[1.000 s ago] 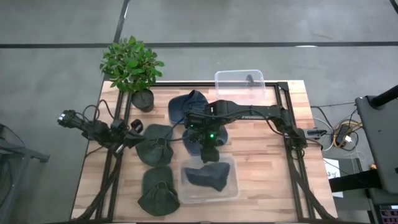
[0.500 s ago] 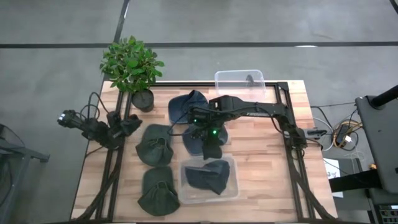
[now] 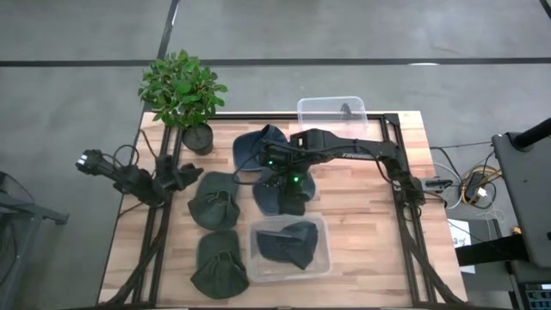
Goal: Pick & Place hat
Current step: Adjust the blue cap in the transparent bin to position it properly
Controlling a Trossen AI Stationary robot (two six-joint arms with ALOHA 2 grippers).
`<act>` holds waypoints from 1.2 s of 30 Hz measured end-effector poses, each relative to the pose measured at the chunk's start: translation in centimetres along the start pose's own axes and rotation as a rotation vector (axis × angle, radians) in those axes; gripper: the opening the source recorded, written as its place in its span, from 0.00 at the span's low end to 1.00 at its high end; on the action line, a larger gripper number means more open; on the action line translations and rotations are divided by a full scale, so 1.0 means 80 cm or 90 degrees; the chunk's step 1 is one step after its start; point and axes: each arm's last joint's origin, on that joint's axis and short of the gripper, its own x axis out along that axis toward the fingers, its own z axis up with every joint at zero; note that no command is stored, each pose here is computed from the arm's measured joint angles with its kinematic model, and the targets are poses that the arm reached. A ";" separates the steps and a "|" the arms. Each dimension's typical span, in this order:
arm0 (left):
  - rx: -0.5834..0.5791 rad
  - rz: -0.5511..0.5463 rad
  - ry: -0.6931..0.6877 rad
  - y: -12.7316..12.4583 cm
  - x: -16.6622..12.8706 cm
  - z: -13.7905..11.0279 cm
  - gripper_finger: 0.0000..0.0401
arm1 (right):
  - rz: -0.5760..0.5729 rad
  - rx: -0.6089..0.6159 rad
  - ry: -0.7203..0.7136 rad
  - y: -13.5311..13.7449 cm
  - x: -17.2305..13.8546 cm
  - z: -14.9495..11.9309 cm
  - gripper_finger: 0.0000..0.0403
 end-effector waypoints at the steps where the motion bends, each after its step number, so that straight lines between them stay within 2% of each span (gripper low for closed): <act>1: 0.000 0.008 0.008 0.000 0.002 -0.002 0.00 | -0.001 0.000 -0.009 0.001 -0.002 0.001 0.49; 5: 0.020 0.028 0.029 -0.007 0.012 -0.004 0.00 | -0.018 0.016 -0.038 0.005 -0.011 0.002 0.49; 9: 0.085 0.042 0.041 -0.015 0.021 -0.005 0.00 | -0.017 0.017 -0.045 0.016 -0.019 -0.002 0.49; 12: 0.120 0.062 0.041 -0.015 0.025 -0.007 0.00 | -0.012 -0.022 -0.046 0.033 -0.016 -0.006 0.48; 19: 0.124 0.074 0.036 -0.014 0.026 -0.008 0.00 | -0.094 -0.091 -0.045 0.056 0.010 -0.012 0.45; 24: 0.137 0.080 0.031 -0.014 0.026 -0.007 0.00 | -0.118 -0.064 -0.033 0.064 0.031 -0.018 0.43; 30: 0.141 0.084 0.027 -0.014 0.026 -0.007 0.00 | -0.151 -0.008 0.003 0.074 0.075 -0.035 0.43; 36: 0.141 0.084 0.027 -0.013 0.026 -0.007 0.00 | -0.209 0.034 -0.027 0.082 0.116 -0.047 0.42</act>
